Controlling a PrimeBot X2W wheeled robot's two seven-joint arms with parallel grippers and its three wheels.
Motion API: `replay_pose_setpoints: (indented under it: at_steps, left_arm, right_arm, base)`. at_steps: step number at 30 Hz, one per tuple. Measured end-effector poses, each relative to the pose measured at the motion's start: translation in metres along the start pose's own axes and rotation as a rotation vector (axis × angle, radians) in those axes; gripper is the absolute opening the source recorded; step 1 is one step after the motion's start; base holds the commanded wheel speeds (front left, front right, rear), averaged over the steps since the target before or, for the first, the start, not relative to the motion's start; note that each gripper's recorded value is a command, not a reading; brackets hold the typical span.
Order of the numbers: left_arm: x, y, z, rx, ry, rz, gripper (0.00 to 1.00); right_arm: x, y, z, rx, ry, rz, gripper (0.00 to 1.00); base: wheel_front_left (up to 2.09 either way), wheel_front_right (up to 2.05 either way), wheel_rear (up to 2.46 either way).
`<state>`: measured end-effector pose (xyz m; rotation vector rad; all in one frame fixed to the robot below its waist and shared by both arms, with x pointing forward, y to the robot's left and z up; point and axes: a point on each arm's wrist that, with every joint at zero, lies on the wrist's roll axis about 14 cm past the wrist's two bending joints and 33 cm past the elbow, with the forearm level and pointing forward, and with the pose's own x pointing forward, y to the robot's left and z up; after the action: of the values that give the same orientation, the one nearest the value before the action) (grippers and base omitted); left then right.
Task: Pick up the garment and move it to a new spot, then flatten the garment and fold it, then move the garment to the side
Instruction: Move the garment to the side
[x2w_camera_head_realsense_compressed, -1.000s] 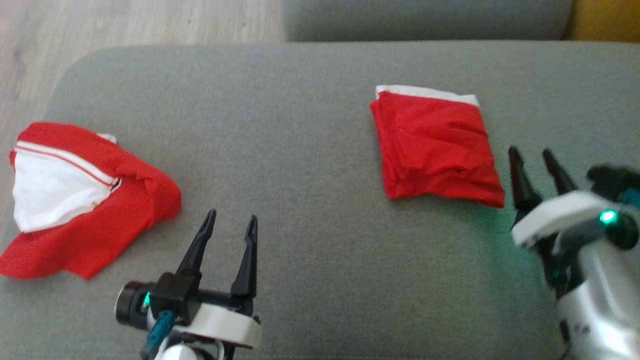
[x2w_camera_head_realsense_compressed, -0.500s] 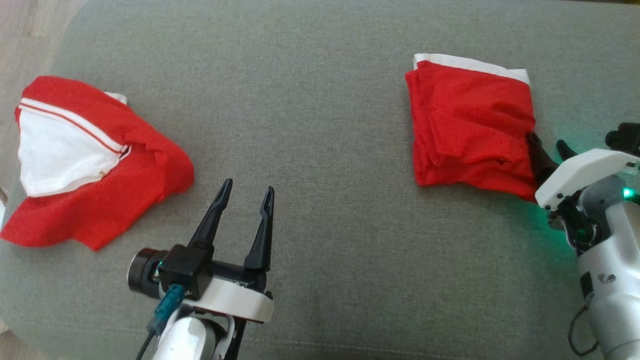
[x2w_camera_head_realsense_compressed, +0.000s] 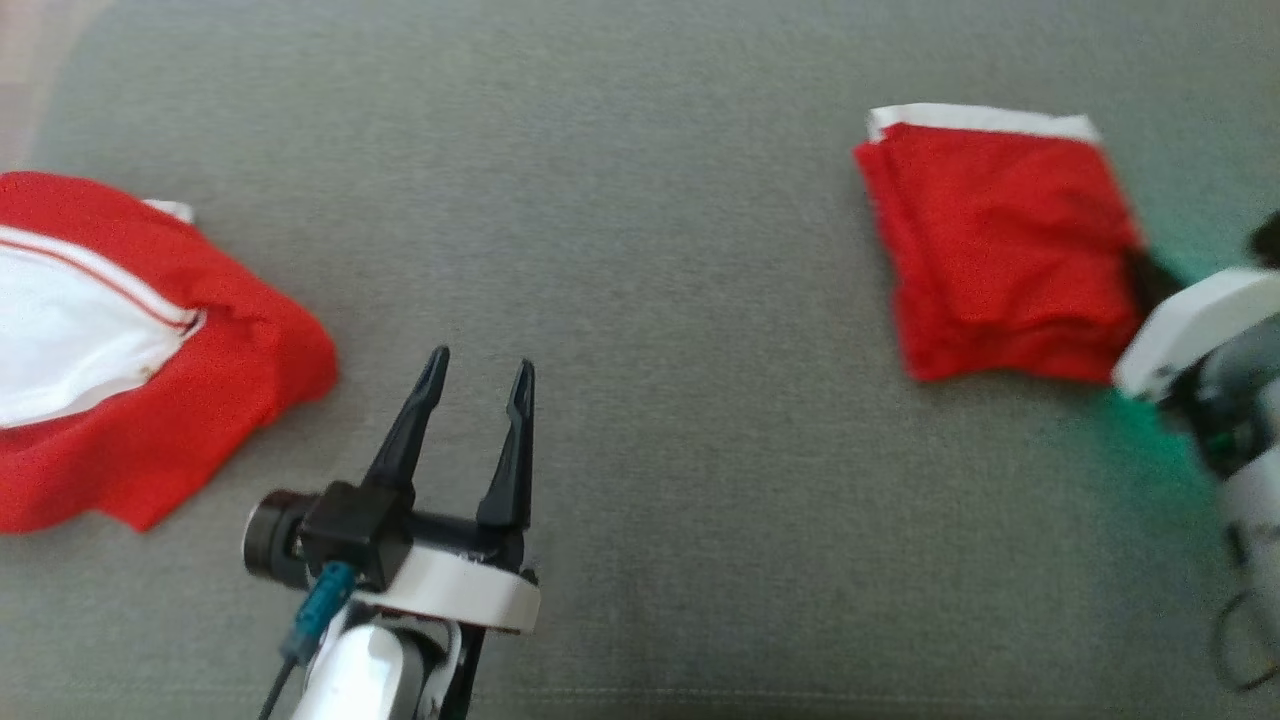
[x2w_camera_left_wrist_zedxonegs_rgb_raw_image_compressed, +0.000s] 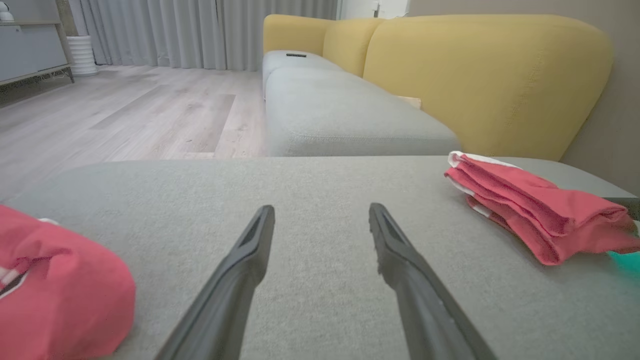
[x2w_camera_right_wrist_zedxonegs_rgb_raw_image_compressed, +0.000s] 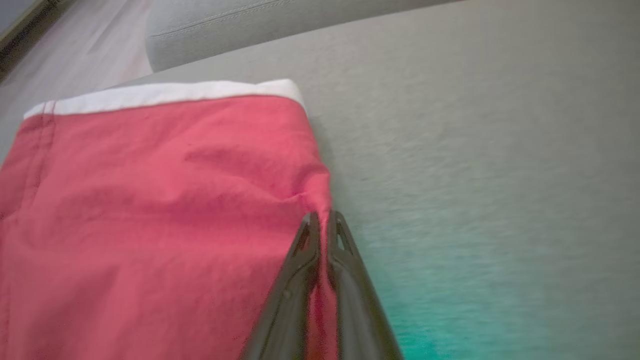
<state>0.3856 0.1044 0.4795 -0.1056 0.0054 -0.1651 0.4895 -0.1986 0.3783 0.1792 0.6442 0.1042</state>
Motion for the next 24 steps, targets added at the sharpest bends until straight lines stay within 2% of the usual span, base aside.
replay_pose_setpoints:
  at_steps: [2, 7, 12, 18, 23, 24]
  left_arm:
    - [0.013, -0.009, 0.006, -0.01, -0.026, -0.034, 1.0]
    - [0.041, -0.029, 0.016, -0.032, -0.08, -0.118, 1.0]
    - [0.062, -0.046, 0.012, -0.057, -0.095, -0.193, 1.0]
    - [0.084, -0.056, 0.011, -0.087, -0.125, -0.24, 1.0]
    - [0.09, -0.059, 0.006, -0.086, -0.123, -0.255, 1.0]
    - [0.091, -0.059, 0.001, -0.089, -0.115, -0.256, 1.0]
  right_arm:
    - [-0.005, -0.035, 0.021, -0.062, -0.03, -0.069, 0.0]
    - [-0.017, -0.094, 0.048, -0.176, -0.042, -0.193, 0.0]
    - [-0.03, -0.152, 0.059, -0.216, -0.036, -0.324, 0.0]
    - [-0.039, -0.197, 0.071, -0.274, -0.037, -0.431, 0.0]
    - [-0.045, -0.218, 0.077, -0.319, -0.037, -0.49, 0.0]
    - [-0.047, -0.226, 0.088, -0.35, -0.067, -0.52, 0.58]
  base:
    - [0.0, 0.0, 0.0]
    - [0.0, 0.0, 0.0]
    - [0.0, 0.0, 0.0]
    - [0.0, 0.0, 0.0]
    - [0.0, 0.0, 0.0]
    - [0.0, 0.0, 0.0]
